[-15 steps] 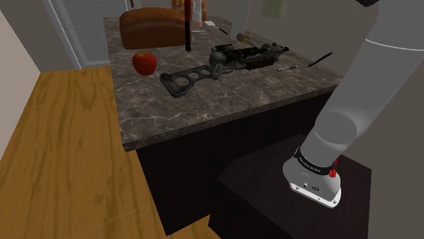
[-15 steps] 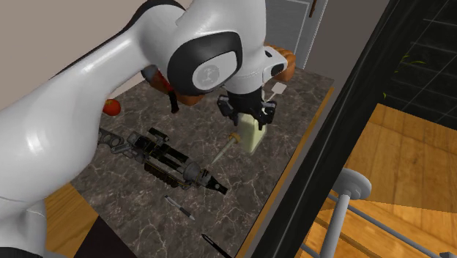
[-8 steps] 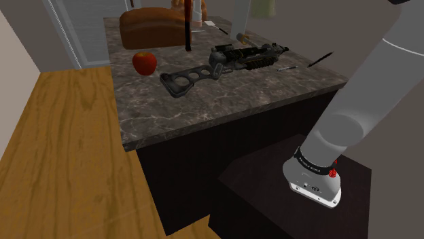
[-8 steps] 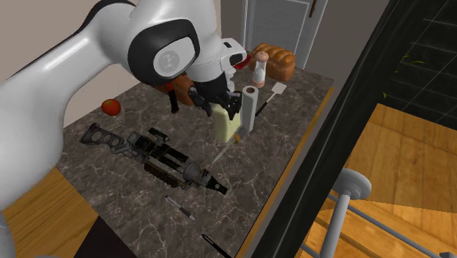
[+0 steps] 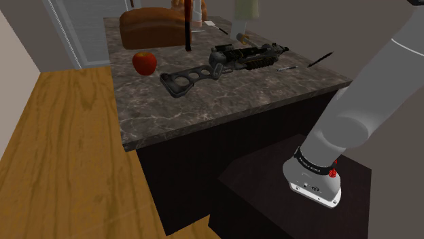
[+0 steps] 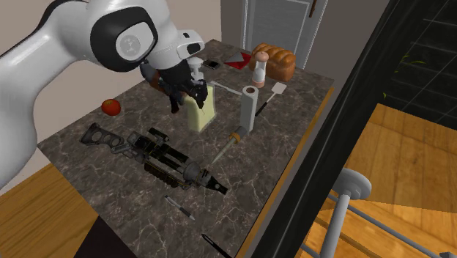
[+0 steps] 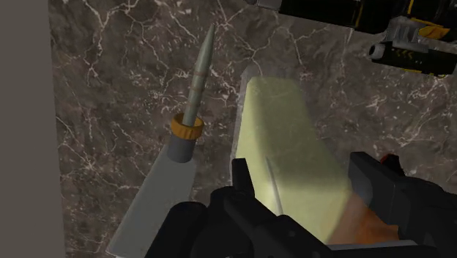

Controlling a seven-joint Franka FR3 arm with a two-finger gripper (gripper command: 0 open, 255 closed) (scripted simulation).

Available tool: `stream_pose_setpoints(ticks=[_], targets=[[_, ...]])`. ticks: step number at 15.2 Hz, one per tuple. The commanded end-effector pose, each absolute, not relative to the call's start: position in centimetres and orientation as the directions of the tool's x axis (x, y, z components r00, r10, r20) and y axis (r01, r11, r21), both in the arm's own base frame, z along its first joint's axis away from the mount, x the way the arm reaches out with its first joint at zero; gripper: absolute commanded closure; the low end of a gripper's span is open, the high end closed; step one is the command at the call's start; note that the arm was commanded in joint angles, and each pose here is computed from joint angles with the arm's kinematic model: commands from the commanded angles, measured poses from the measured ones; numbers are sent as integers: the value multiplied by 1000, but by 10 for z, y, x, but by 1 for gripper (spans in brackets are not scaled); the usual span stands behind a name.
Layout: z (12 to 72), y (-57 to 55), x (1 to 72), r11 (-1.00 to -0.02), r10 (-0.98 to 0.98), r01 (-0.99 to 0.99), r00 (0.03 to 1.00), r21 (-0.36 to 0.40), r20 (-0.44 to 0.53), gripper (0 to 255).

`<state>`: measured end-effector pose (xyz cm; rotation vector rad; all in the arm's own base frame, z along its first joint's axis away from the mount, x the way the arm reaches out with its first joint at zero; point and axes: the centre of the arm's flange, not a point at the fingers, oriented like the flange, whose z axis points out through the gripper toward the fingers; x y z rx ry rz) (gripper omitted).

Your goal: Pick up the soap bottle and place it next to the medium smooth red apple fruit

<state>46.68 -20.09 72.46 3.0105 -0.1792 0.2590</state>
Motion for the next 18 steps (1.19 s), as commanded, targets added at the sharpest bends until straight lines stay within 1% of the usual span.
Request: stream_pose_setpoints(ticks=[1, 18], targets=[[726, -172, 472, -986, -109, -129, 978, 104, 177, 255], [727, 44, 532, -986, -109, -129, 978, 104, 177, 255]])
